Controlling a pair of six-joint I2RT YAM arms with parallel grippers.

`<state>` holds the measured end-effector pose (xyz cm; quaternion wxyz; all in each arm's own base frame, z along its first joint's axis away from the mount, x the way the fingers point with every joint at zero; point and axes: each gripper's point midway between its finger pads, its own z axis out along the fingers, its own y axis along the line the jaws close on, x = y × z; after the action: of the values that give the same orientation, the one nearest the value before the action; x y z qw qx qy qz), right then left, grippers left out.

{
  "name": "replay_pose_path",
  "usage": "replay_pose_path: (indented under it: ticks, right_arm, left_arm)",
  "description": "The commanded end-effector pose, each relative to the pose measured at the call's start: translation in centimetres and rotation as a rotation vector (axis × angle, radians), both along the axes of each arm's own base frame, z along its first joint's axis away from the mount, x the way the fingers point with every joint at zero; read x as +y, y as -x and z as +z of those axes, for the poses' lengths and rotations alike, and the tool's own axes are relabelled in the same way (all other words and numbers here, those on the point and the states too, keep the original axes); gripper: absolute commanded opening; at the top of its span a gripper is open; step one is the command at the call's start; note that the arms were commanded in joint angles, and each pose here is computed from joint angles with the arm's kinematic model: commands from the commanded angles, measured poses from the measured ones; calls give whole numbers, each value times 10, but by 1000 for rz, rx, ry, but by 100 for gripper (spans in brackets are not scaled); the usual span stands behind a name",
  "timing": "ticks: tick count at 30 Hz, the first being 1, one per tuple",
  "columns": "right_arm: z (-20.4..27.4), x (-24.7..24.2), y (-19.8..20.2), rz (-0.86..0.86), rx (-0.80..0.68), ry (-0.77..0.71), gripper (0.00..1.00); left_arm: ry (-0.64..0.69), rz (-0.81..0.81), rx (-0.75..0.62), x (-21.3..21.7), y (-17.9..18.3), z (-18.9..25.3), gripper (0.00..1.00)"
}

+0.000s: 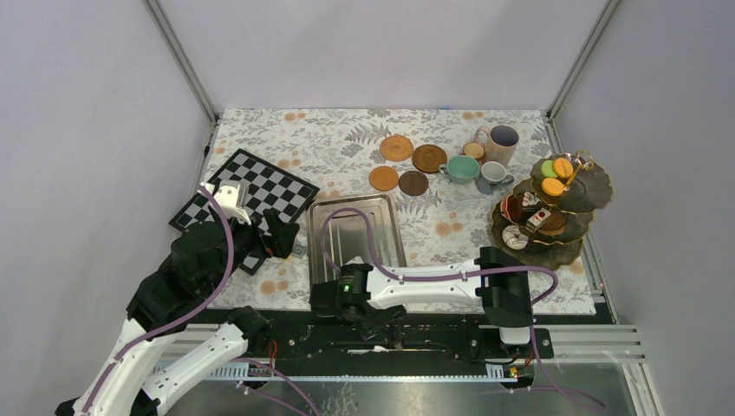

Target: Serve the afternoon tea

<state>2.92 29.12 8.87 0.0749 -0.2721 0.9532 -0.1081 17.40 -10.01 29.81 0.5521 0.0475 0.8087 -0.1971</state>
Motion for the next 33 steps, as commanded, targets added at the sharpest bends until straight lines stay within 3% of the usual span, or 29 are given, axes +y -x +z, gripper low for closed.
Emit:
replay_pose_path:
  ticks: [1,11,16,21,30,33]
  right_arm:
    - [10,3,-6,11,-42,-5,64]
    - [9,3,-6,8,-42,-4,61]
    - [22,7,-18,0,-110,-42,57]
    - [37,18,-40,-25,-181,-127,56]
    - [31,31,-82,-111,-154,-379,56]
    - [24,30,-95,-119,-143,-394,56]
  left_arm:
    - [5,11,-36,4,0,13,99]
    - [5,18,-35,7,3,12,99]
    - [6,19,-36,7,2,13,99]
    - [5,20,-31,6,1,12,99]
    - [4,25,-34,8,1,14,99]
    - [2,24,-27,7,1,12,99]
